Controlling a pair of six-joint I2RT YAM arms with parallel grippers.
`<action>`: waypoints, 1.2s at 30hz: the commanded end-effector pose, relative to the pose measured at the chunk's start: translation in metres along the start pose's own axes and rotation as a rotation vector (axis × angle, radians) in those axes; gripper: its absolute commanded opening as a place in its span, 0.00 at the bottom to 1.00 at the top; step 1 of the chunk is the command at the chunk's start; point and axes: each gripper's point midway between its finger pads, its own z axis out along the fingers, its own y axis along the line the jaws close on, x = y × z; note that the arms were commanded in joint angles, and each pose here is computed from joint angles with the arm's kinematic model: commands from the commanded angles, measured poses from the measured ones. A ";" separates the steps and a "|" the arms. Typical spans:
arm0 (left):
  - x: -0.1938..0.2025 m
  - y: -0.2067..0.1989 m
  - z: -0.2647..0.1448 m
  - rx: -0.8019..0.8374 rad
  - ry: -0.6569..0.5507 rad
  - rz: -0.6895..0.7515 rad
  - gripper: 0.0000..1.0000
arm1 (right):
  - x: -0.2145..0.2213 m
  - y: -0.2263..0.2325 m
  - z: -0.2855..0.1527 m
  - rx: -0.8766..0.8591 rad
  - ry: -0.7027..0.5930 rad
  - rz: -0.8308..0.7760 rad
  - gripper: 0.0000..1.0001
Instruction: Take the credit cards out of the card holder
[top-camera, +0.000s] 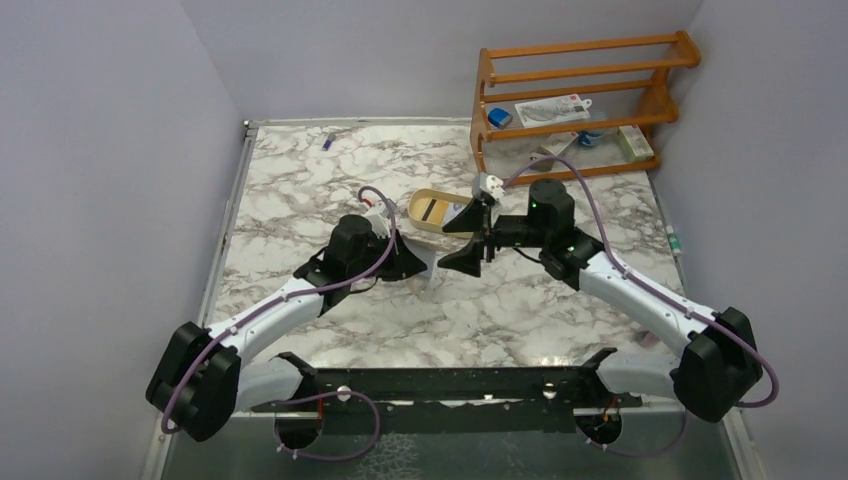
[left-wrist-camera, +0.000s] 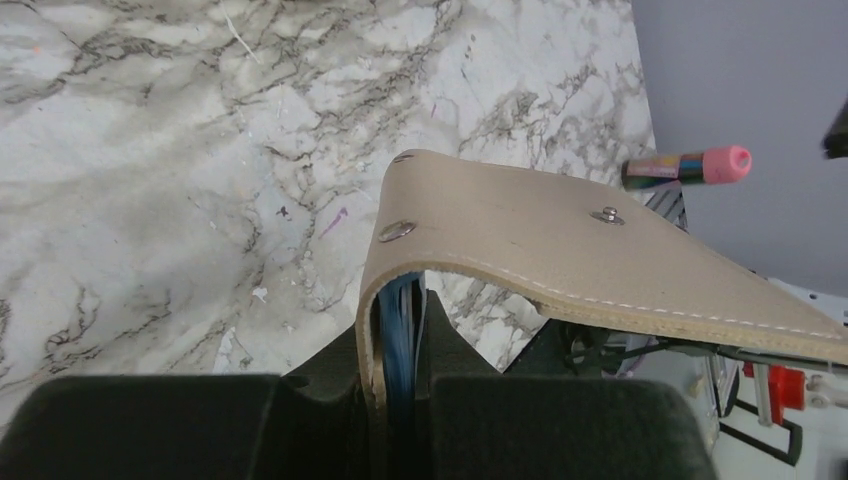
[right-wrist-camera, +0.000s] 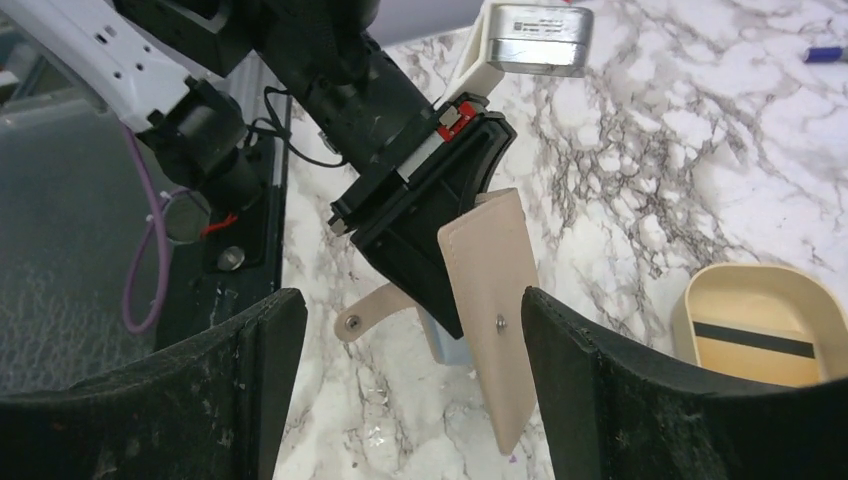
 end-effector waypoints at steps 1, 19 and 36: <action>0.006 -0.016 -0.003 0.072 0.074 0.018 0.00 | 0.028 -0.028 0.013 0.155 0.127 -0.037 0.84; 0.013 -0.022 -0.008 0.108 0.133 0.058 0.00 | 0.032 -0.039 0.031 0.137 0.158 -0.036 0.73; 0.004 -0.036 -0.015 0.202 0.075 0.129 0.56 | 0.044 -0.044 0.030 0.231 0.123 0.122 0.01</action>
